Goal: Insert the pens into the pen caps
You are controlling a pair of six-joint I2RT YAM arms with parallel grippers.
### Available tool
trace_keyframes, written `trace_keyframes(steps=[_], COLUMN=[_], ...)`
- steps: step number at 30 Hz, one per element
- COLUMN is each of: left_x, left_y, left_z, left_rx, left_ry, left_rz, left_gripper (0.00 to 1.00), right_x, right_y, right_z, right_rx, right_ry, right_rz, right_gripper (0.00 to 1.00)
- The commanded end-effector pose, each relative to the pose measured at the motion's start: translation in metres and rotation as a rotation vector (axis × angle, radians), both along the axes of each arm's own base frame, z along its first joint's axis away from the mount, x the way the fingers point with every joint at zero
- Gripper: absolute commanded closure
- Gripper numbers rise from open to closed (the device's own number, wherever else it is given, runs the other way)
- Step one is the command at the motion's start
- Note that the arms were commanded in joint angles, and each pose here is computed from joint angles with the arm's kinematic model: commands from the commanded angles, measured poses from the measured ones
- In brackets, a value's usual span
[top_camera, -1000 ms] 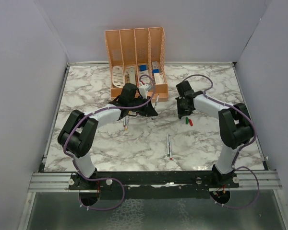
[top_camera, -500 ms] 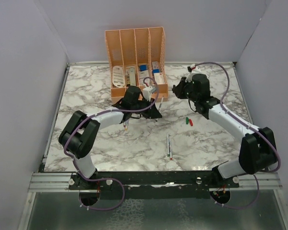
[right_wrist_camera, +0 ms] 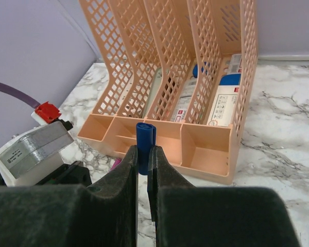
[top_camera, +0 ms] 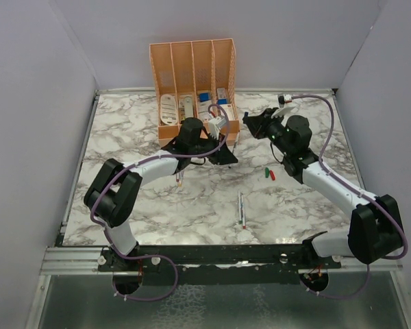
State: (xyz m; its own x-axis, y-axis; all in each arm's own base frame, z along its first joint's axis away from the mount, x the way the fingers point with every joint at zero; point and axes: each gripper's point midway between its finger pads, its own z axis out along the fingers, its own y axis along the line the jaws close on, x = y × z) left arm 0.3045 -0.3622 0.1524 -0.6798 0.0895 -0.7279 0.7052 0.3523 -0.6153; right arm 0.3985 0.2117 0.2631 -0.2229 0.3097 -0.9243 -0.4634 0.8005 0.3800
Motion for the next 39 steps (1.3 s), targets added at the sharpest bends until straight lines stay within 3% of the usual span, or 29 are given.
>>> trace_keyframes(steps=[1, 39], left_x=[0.0, 0.008], left_y=[-0.01, -0.017], left_z=[0.045, 0.042], left_rx=[-0.095, -0.1], left_ry=[-0.082, -0.064], left_rz=[-0.044, -0.051], left_gripper=[1.0, 1.0], right_x=[-0.012, -0.012], right_y=[0.011, 0.016], right_z=[0.025, 0.019], right_rx=[0.074, 0.106], right_ry=[-0.074, -0.049], right_rz=[0.066, 0.084], right_gripper=[0.99, 0.99])
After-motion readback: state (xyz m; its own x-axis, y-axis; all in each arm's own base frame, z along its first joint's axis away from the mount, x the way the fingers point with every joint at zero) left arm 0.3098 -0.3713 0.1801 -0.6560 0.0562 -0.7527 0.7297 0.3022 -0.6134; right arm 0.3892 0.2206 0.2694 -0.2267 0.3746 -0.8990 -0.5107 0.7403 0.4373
